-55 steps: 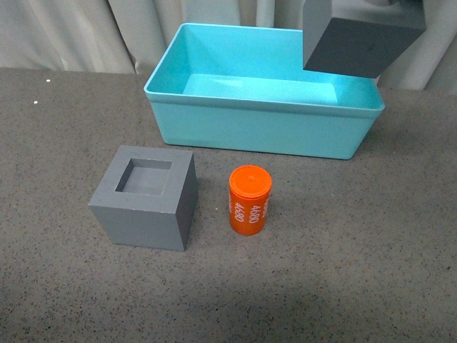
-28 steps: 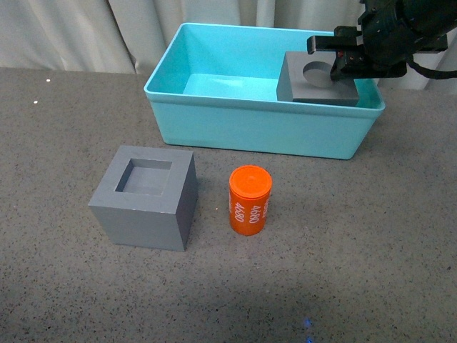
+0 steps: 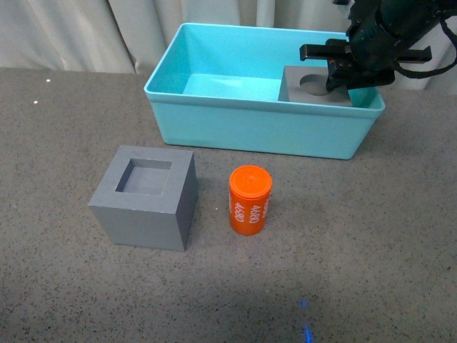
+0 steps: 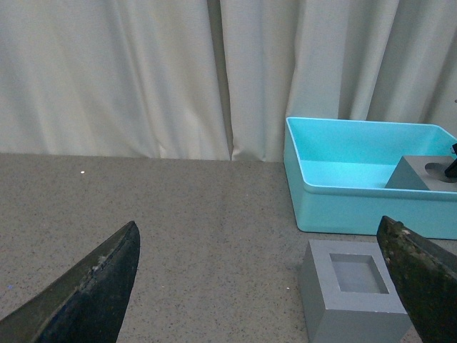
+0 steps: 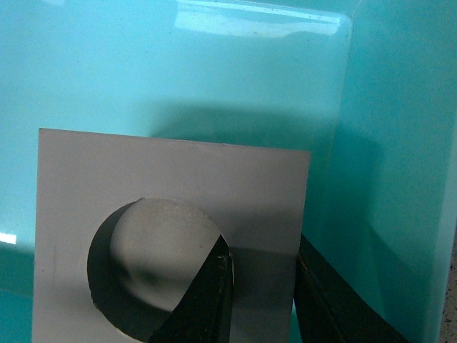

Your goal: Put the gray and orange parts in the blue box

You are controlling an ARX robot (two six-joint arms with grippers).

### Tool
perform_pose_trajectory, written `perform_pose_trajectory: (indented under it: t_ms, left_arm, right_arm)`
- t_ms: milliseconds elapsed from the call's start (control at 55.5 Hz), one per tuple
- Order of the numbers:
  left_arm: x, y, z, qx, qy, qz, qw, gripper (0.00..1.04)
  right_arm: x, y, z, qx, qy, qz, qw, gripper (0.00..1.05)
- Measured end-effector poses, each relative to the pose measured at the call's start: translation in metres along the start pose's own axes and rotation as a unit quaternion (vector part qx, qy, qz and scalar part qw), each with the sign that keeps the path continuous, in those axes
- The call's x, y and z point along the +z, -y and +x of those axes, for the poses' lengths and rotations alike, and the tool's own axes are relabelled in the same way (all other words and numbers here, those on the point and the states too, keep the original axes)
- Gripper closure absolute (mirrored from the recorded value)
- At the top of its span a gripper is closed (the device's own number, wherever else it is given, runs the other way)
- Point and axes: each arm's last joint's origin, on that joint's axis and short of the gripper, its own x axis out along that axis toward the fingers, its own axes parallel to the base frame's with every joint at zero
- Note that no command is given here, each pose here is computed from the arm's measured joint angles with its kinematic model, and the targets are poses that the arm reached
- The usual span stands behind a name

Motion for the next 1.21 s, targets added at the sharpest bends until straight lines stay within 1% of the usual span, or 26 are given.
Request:
perform_pose_trajectory:
  t_ms: [36,108,234,324,397,415,433,505,541,595,631,739,811,883,973,1118,1172,1190,1208]
  left_arm:
    - [0.000,0.000,0.000,0.000,0.000,0.000,1.000,0.07]
    - [0.000,0.000,0.000,0.000,0.000,0.000,1.000,0.07]
    - [0.000,0.000,0.000,0.000,0.000,0.000,1.000,0.07]
    - [0.000,0.000,0.000,0.000,0.000,0.000,1.000,0.07]
    - [0.000,0.000,0.000,0.000,0.000,0.000,1.000,0.07]
    - [0.000,0.000,0.000,0.000,0.000,0.000,1.000,0.07]
    - [0.000,0.000,0.000,0.000,0.000,0.000,1.000,0.07]
    - [0.000,0.000,0.000,0.000,0.000,0.000,1.000,0.07]
    - [0.000,0.000,0.000,0.000,0.000,0.000,1.000,0.07]
    - [0.000,0.000,0.000,0.000,0.000,0.000,1.000,0.07]
    - [0.000,0.000,0.000,0.000,0.000,0.000,1.000,0.07]
    - [0.000,0.000,0.000,0.000,0.000,0.000,1.000,0.07]
    - [0.000,0.000,0.000,0.000,0.000,0.000,1.000,0.07]
    - [0.000,0.000,0.000,0.000,0.000,0.000,1.000,0.07]
    - [0.000,0.000,0.000,0.000,0.000,0.000,1.000,0.07]
    - [0.000,0.000,0.000,0.002,-0.001,-0.001,1.000,0.07]
    - [-0.001,-0.001,0.001,0.041,-0.060,-0.021,0.997,0.07]
    - [-0.001,-0.001,0.002,0.058,-0.091,-0.025,0.994,0.07]
    - [-0.001,-0.001,0.002,0.065,-0.106,-0.031,0.992,0.07]
  right_arm:
    - [0.001,0.000,0.000,-0.001,0.000,0.001,1.000,0.80]
    - [0.002,0.000,0.001,0.000,0.001,0.001,1.000,0.71]
    - [0.003,0.001,-0.006,0.006,0.020,0.010,1.000,0.44]
    - [0.002,0.002,-0.030,0.021,0.061,0.016,0.998,0.24]
    - [0.002,0.003,-0.059,0.026,0.113,0.018,0.993,0.10]
    - [0.002,0.004,-0.063,0.027,0.121,0.018,0.992,0.09]
    - [0.002,0.005,-0.076,0.029,0.144,0.021,0.989,0.08]
    - [-0.001,0.007,-0.101,0.028,0.187,0.021,0.982,0.10]
    - [-0.006,0.009,-0.117,0.025,0.212,0.019,0.977,0.10]
    - [-0.018,0.011,-0.137,0.025,0.243,0.018,0.969,0.10]
    - [-0.032,0.012,-0.150,0.026,0.260,0.015,0.965,0.10]
    - [-0.067,0.015,-0.167,0.022,0.263,0.014,0.964,0.10]
    - [-0.099,0.017,-0.177,0.018,0.250,0.012,0.968,0.10]
    - [-0.119,0.019,-0.185,0.011,0.246,0.009,0.969,0.10]
    - [-0.131,0.020,-0.190,-0.004,0.248,-0.001,0.969,0.10]
    - [-0.132,0.020,-0.192,-0.006,0.251,-0.007,0.968,0.10]
    - [-0.132,0.020,-0.192,-0.006,0.251,-0.007,0.968,0.10]
    - [-0.132,0.020,-0.192,-0.006,0.251,-0.007,0.968,0.10]
    - [-0.133,0.020,-0.192,-0.006,0.251,-0.007,0.968,0.10]
